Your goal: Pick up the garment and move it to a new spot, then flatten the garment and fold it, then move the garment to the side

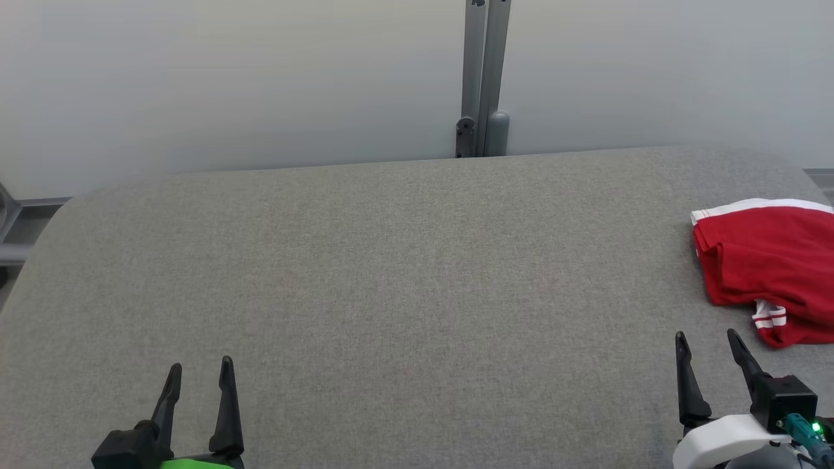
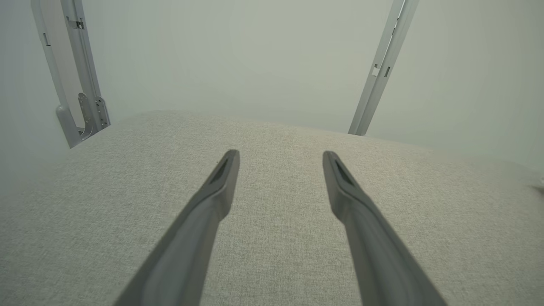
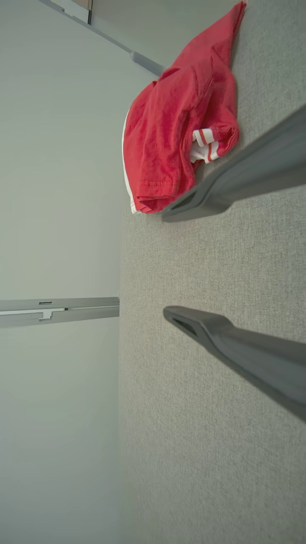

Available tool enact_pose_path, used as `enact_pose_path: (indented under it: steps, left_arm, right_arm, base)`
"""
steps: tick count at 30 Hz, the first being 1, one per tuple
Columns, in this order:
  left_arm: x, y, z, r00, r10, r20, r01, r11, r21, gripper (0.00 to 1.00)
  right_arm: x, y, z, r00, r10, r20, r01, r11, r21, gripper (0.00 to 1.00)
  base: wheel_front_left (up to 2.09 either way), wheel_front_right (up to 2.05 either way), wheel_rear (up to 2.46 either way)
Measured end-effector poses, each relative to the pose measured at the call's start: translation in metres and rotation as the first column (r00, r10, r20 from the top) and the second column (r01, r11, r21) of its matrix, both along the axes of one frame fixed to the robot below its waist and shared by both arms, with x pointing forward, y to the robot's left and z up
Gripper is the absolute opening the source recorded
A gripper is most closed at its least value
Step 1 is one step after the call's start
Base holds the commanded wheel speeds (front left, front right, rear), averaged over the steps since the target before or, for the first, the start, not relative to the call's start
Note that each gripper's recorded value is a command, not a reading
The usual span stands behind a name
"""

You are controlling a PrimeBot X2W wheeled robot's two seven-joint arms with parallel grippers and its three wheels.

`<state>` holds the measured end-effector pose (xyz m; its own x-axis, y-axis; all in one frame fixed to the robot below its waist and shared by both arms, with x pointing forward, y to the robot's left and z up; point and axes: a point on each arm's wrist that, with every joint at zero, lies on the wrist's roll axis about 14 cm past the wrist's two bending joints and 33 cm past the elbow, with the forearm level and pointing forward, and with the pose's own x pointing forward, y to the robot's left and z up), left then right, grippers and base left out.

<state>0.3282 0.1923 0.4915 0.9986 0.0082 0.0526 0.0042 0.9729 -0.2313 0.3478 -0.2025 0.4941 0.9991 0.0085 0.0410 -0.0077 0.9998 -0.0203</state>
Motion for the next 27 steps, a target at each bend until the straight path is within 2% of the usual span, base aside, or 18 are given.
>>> enact_pose_path:
  steps: [3,4,9,14,21,27]
  left_arm:
    - [0.001,-0.004,-0.005,1.000,-0.011,-0.017,0.011,1.000,-0.004,1.00]
    - [0.001,-0.004,-0.007,1.000,-0.012,-0.024,0.012,1.000,-0.005,0.00]
    - [-0.010,-0.005,-0.030,0.995,-0.011,-0.101,0.009,1.000,-0.024,0.00]
    - [-0.008,-0.002,-0.033,0.993,0.004,-0.119,-0.017,0.993,-0.113,0.00]
    - [-0.003,0.002,-0.031,0.992,0.020,-0.126,-0.048,0.973,-0.225,0.00]
    - [0.002,0.005,-0.029,0.991,0.026,-0.131,-0.066,0.947,-0.314,0.00]
  right_arm:
    - [-0.002,-0.002,-0.001,1.000,-0.008,-0.003,0.008,1.000,-0.001,1.00]
    - [-0.003,-0.002,-0.003,1.000,-0.009,-0.009,0.009,1.000,0.000,0.00]
    - [-0.010,-0.001,-0.024,0.997,-0.017,-0.081,0.019,0.999,0.030,0.00]
    - [-0.009,-0.007,-0.028,0.993,-0.043,-0.107,0.057,0.990,0.131,0.00]
    - [-0.006,-0.008,-0.026,0.993,-0.056,-0.105,0.082,0.960,0.268,0.00]
    - [-0.003,-0.008,-0.024,0.992,-0.063,-0.106,0.098,0.921,0.376,0.00]
  base:
    - [0.00,0.00,0.00]
    - [0.00,0.00,0.00]
    - [0.00,0.00,0.00]
    - [0.00,0.00,0.00]
    - [0.00,0.00,0.00]
    - [0.00,0.00,0.00]
